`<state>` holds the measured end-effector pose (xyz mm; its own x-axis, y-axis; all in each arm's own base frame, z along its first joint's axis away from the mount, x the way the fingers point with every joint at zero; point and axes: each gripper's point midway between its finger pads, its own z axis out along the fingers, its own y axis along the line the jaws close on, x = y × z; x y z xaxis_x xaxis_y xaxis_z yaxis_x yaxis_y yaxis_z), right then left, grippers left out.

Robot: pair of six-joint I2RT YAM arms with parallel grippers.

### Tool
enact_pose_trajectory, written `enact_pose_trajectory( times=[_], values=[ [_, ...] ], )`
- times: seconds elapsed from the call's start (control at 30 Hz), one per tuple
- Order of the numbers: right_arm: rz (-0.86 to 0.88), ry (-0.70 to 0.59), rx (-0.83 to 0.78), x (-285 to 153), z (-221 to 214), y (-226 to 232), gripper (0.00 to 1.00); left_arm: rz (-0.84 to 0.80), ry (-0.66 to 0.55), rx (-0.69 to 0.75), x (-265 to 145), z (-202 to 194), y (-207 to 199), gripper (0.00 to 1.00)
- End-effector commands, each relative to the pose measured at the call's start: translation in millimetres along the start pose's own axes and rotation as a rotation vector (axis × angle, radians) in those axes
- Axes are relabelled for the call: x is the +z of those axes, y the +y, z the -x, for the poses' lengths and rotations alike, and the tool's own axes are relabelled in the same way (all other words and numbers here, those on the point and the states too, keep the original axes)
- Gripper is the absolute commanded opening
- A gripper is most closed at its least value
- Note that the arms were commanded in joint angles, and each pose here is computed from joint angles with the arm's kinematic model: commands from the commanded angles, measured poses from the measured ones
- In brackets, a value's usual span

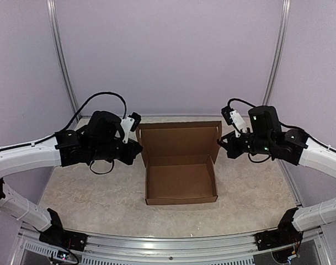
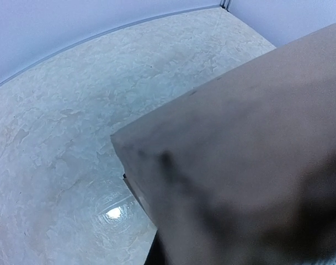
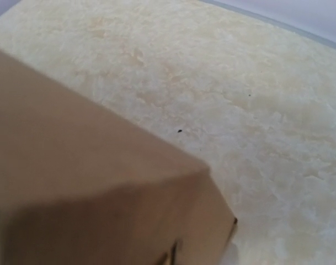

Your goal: Fold the paper box

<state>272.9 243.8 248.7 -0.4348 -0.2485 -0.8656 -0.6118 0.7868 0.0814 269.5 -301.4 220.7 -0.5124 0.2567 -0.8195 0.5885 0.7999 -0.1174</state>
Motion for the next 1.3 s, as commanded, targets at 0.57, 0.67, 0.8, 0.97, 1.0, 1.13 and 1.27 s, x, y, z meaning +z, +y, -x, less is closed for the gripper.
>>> enact_pose_trajectory(
  times=[0.57,0.67,0.8,0.97,1.0,1.13,1.27],
  values=[
    [-0.037,-0.017,0.114,17.9,-7.2,21.3,0.00,-0.094,0.059,-0.032,24.8,-26.9,-17.5,0.00],
    [-0.055,-0.016,0.112,17.5,-13.3,20.6,0.00,-0.107,0.059,-0.051,25.9,-28.7,-19.6,0.00],
    [-0.070,-0.018,0.107,17.9,-18.0,21.4,0.00,-0.137,0.047,-0.070,24.6,-22.0,-25.8,0.00],
    [-0.048,-0.052,0.122,17.4,-10.1,29.7,0.00,-0.201,0.025,-0.089,19.7,-7.5,-38.6,0.00],
    [-0.042,-0.059,0.125,17.9,-8.5,31.5,0.00,-0.212,0.022,-0.091,19.6,-5.6,-40.7,0.00],
    [-0.038,-0.068,0.126,19.5,-4.3,36.4,0.00,-0.206,0.034,-0.092,23.8,-8.1,-40.2,0.00],
    [-0.029,-0.071,0.143,21.2,-6.4,40.1,0.00,-0.187,0.065,-0.088,30.6,-21.9,-36.8,0.00]
  ],
)
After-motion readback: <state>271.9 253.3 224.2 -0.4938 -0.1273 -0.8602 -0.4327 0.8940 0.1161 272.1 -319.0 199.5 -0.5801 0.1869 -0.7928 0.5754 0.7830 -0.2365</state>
